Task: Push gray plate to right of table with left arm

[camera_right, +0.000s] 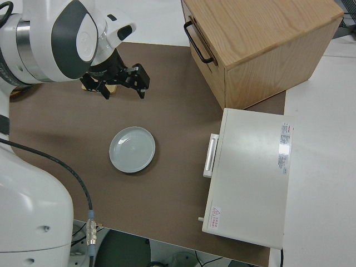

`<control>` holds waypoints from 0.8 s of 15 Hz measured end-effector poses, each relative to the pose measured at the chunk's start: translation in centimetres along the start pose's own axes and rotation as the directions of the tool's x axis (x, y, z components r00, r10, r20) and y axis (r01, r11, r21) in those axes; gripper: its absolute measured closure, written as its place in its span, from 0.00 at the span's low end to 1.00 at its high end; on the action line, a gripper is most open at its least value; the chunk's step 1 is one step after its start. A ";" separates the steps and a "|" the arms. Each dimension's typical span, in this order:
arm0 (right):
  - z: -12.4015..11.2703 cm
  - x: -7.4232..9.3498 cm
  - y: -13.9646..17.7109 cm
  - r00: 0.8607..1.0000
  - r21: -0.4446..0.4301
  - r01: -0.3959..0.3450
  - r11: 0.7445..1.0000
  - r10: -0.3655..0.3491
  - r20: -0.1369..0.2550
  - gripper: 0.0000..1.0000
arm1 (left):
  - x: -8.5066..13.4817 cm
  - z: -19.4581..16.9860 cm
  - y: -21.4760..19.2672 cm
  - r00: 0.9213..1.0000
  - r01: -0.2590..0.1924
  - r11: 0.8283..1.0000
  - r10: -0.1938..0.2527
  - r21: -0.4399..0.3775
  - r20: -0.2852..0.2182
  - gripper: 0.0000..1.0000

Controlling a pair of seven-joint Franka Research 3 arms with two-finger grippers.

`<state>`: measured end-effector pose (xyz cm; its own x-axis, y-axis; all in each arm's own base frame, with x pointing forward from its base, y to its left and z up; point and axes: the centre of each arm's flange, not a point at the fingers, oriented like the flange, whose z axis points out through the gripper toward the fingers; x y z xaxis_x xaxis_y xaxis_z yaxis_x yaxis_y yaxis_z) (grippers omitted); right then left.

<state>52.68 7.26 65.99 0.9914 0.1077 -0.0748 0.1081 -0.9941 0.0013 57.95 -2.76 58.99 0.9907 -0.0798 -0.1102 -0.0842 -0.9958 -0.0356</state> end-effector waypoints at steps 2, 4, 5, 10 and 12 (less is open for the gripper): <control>0.0 0.0 0.0 1.000 0.000 0.000 1.000 0.000 0.000 0.01 | -0.1 0.1 -2.7 1.000 -0.015 1.000 0.015 -0.014 0.000 0.00; 0.0 0.0 0.0 1.000 0.000 0.000 1.000 0.000 0.000 0.01 | -0.3 0.2 -4.9 1.000 -0.005 1.000 0.005 -0.026 -0.001 0.00; 0.0 0.0 0.0 1.000 0.000 0.000 1.000 0.000 0.000 0.01 | -0.4 0.3 -5.4 1.000 -0.001 1.000 0.001 -0.028 -0.002 0.00; 0.0 0.0 0.0 1.000 0.000 0.000 1.000 0.000 0.000 0.01 | 0.2 0.7 -6.0 0.999 0.010 0.999 -0.012 -0.035 -0.038 0.00; 0.0 0.0 0.0 1.000 0.000 0.000 1.000 0.000 0.000 0.01 | 0.4 1.4 -5.7 0.999 0.007 0.999 -0.010 -0.047 -0.050 0.00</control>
<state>52.68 7.26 65.99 0.9914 0.1077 -0.0748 0.1081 -0.9941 0.0013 58.66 2.95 57.71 0.9956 -0.0721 -0.0600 -0.0716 -0.9974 0.0104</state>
